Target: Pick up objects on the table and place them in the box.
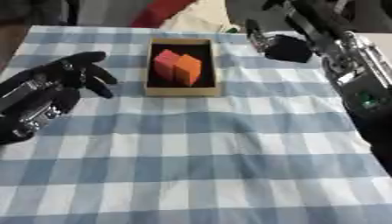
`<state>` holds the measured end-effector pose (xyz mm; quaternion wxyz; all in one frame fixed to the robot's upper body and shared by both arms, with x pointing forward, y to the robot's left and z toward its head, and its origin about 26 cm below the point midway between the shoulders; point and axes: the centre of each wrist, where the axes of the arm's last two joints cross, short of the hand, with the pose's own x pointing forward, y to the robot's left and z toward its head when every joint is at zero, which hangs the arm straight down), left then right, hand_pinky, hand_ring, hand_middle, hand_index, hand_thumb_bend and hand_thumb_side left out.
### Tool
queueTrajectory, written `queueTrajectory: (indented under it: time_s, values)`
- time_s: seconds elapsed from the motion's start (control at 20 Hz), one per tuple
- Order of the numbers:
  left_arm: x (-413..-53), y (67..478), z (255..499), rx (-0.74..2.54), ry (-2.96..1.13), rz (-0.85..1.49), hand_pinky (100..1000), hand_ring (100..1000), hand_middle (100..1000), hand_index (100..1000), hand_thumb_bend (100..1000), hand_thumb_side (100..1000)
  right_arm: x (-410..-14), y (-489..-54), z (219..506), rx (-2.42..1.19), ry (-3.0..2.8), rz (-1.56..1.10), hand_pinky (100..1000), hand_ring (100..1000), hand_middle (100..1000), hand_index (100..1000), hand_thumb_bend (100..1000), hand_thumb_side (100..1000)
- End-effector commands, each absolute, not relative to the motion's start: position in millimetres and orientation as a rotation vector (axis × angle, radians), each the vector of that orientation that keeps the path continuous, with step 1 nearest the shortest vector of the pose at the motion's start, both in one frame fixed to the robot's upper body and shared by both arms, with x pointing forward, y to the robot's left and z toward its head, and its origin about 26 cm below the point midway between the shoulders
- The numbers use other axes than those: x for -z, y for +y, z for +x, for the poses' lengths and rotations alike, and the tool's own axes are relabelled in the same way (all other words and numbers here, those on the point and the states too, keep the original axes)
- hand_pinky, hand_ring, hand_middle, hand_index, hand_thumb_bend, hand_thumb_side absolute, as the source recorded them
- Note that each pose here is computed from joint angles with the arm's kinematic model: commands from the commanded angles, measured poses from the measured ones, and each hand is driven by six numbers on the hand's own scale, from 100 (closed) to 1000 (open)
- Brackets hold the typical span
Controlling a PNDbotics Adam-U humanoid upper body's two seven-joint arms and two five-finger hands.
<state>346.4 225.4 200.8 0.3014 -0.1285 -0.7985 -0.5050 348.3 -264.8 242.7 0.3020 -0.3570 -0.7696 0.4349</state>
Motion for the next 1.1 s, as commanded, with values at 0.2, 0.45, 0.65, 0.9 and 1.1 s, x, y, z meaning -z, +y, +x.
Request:
queueTrajectory:
  time_s: [0.2,0.45,0.65,0.9,1.1]
  values:
    - [-200,221,333,1.378,-2.180,-0.398,708,630,658,995,100,714,-239,-258,313,-0.933,-2.188,-0.759,885,714,863,1000,100,733]
    - [-195,208,325,1.430,-2.201,-0.474,612,491,479,796,100,634,-218,-252,307,-0.850,-2.137,-0.537,927,728,860,1000,100,654]
    - [-189,201,322,1.451,-2.204,-0.502,602,467,452,782,100,643,-209,-249,304,-0.803,-2.126,-0.415,940,723,852,1000,100,608]
    - [-178,197,323,1.407,-2.176,-0.538,619,485,475,808,100,662,-204,-246,300,-0.734,-2.134,-0.318,941,704,832,1000,100,555]
    - [-172,198,323,1.390,-2.137,-0.546,628,501,497,836,100,691,-201,-246,299,-0.666,-2.152,-0.276,933,683,812,1000,100,531]
